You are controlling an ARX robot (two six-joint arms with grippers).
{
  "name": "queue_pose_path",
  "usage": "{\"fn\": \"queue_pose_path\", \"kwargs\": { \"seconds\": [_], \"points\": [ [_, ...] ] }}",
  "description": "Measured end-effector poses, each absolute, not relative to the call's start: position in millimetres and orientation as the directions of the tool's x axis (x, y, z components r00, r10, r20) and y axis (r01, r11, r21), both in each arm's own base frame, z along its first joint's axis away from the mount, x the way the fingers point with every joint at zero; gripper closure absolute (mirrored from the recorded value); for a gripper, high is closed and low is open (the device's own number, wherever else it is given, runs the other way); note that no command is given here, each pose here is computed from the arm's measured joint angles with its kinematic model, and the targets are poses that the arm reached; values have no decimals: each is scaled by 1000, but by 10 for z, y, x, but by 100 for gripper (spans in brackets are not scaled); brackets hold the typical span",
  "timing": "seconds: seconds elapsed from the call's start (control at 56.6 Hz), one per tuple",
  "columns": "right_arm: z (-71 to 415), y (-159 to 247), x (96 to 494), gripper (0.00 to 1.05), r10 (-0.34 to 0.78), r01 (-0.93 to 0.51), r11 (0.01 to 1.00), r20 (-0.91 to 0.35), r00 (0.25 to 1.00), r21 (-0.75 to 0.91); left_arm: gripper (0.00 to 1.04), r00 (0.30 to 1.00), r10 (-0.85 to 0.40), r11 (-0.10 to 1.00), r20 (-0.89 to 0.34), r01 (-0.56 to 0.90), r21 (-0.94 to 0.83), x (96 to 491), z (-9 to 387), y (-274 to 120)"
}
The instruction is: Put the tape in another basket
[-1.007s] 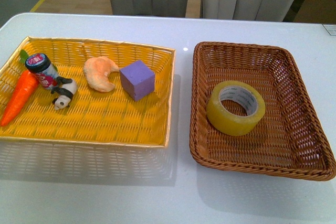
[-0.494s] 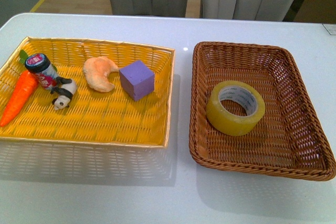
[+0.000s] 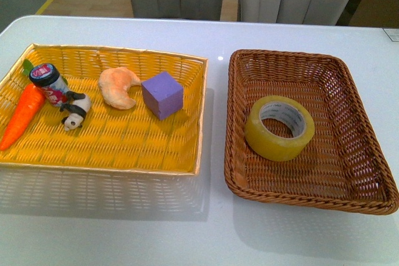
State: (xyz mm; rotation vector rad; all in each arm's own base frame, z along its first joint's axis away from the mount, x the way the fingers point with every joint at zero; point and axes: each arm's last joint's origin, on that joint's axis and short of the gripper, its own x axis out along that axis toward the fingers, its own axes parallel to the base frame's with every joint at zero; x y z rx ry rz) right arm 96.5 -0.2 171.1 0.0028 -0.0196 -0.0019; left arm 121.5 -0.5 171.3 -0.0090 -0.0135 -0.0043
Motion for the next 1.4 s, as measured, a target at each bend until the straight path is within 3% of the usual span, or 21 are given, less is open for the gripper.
{"fn": "queue_pose_path", "kwargs": {
  "seconds": [0.936,1.077,1.13,1.395],
  "points": [
    [1711,-2,965,9,-2,2,1000,20,1000,3,103,1000,-4,1000,-1,4,-9,978,1673,-4],
    [1711,-2,965,9,-2,1,1000,20,1000,3,77,1000,-4,1000,-1,4,-8,978,1673,-4],
    [1711,-2,965,9,-2,2,1000,20,1000,3,62,1000,-3,1000,-1,3,-8,978,1673,-3],
    [1711,-2,965,9,-2,2,1000,20,1000,3,17,1000,-3,1000,-1,3,-8,978,1673,-3]
  ]
}}
